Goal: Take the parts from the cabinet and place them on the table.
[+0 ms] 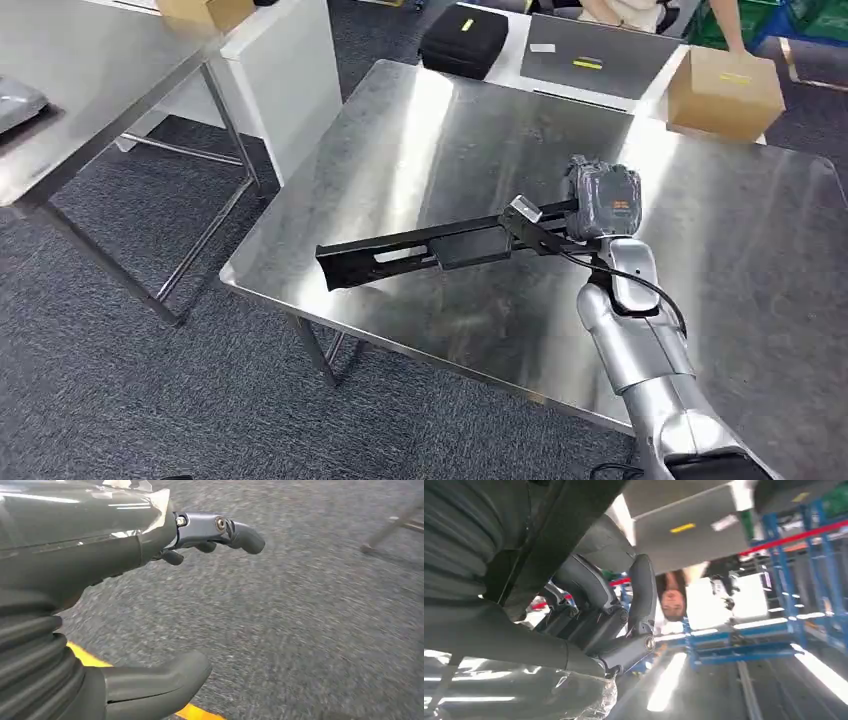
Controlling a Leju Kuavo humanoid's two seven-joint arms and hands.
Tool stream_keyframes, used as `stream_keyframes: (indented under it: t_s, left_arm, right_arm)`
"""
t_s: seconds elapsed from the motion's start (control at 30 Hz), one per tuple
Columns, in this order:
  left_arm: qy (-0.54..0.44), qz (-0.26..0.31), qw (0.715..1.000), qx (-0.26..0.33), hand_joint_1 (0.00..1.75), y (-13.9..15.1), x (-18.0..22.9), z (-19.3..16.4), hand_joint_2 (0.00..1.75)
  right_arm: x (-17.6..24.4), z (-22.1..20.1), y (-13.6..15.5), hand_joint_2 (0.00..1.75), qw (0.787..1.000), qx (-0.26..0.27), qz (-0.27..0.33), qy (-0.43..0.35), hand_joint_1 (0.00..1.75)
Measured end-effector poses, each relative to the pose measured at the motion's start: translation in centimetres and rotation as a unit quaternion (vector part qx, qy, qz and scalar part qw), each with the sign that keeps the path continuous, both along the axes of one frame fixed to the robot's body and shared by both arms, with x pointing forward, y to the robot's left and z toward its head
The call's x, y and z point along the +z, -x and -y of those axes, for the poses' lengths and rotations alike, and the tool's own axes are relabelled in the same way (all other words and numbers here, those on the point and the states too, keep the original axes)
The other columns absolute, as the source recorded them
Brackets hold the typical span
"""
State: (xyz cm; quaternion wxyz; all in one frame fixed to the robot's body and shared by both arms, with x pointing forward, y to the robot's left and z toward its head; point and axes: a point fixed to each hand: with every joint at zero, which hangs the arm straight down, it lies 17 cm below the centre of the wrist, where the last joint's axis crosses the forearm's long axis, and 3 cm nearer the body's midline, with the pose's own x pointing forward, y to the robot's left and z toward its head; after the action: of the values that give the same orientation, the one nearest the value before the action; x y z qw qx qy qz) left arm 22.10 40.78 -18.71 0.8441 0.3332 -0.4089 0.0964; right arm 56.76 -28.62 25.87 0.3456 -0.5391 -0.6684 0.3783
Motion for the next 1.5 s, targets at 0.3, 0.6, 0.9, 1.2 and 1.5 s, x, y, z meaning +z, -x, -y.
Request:
stream_keyframes:
  t_s: [0.3, 0.6, 0.9, 1.2, 1.5]
  left_arm:
    - [-0.019, 0.015, 1.000, -0.004, 0.00, -0.3, 0.7, -0.1, 1.75]
    - [-0.044, 0.009, 0.999, 0.001, 0.00, 0.2, 1.0, -0.9, 1.75]
    - [-0.049, 0.015, 0.999, 0.003, 0.00, -0.1, 1.4, -1.1, 1.75]
    - [-0.048, 0.016, 0.999, 0.005, 0.00, 0.0, 1.4, -0.9, 1.75]
    - [-0.050, 0.019, 0.999, 0.002, 0.00, -0.2, 1.5, -0.7, 1.75]
  right_arm:
    - [0.0, 0.0, 0.0, 1.75, 1.000, 0.003, 0.001, 0.002, 1.71]
    - [-0.5, -0.8, -0.2, 1.75, 1.000, 0.005, -0.003, 0.006, 1.71]
    - [-0.7, -0.7, -0.4, 1.75, 1.000, 0.000, -0.006, 0.011, 1.71]
    - [-0.8, -0.7, -0.5, 1.75, 1.000, 0.000, -0.008, 0.015, 1.71]
    - [-0.4, -0.8, -1.7, 1.75, 0.999, 0.000, -0.018, 0.026, 1.71]
